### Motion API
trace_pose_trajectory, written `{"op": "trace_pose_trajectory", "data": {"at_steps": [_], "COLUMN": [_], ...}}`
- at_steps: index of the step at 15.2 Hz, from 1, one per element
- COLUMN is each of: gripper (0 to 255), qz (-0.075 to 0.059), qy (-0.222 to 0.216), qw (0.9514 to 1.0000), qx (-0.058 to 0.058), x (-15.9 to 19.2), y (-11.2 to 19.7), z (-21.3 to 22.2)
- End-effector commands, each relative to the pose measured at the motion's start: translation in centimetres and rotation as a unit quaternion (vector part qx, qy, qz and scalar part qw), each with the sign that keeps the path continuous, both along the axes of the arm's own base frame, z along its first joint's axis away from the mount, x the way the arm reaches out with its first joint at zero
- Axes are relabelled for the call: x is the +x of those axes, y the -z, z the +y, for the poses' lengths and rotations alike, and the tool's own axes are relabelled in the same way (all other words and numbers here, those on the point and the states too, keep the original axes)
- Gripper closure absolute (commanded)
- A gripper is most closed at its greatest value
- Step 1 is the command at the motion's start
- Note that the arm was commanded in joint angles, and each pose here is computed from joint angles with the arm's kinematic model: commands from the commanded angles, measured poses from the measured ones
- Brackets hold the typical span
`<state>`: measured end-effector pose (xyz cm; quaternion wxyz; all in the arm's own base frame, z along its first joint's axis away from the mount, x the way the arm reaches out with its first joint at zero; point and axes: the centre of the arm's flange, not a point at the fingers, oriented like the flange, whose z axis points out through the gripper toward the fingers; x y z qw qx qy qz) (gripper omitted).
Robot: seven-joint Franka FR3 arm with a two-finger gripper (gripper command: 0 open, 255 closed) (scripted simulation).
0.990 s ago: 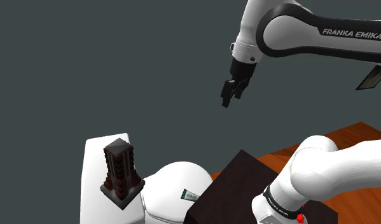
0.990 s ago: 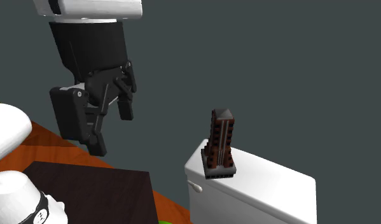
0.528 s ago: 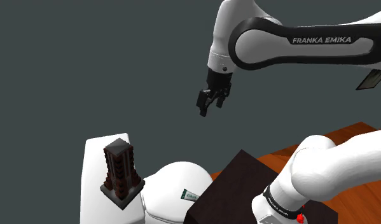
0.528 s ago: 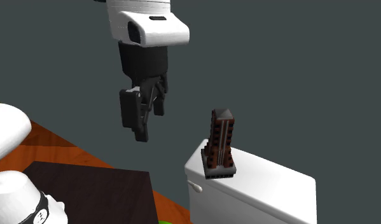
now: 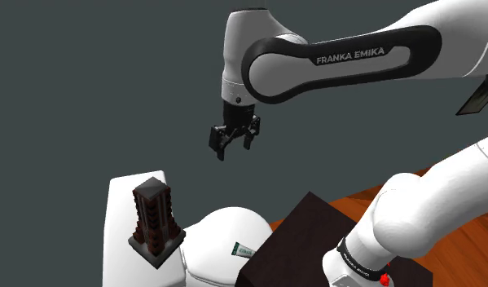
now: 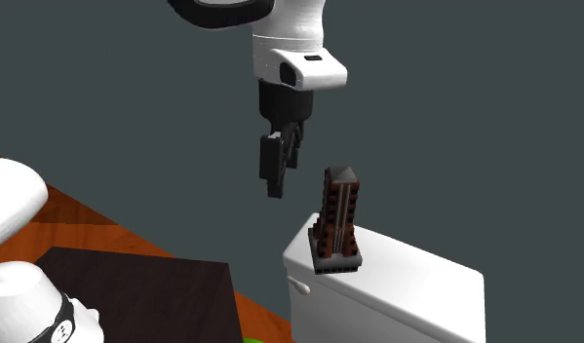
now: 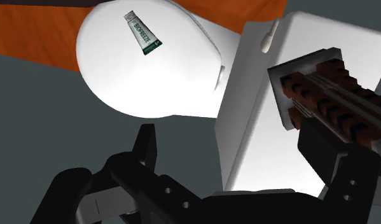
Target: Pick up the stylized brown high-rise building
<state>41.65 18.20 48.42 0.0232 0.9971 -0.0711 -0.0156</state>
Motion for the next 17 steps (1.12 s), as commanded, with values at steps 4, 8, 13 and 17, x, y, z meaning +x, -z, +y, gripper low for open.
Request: {"op": "trace_pose_trajectory", "data": {"at_steps": [4, 8, 13, 17], "gripper": [0, 0, 0, 0], "qz": [0.004, 0.007, 0.011, 0.014], "qy": [0.025, 0.043, 0.066, 0.085], "qw": [0.9997, 0.9990, 0.9977, 0.9962], "qx": [0.004, 0.007, 0.010, 0.013], "x": [3.8, 7.0, 11.0, 14.5], "y": [2.5, 4.4, 6.8, 8.7], "z": [4.6, 8.4, 13.0, 16.5]}}
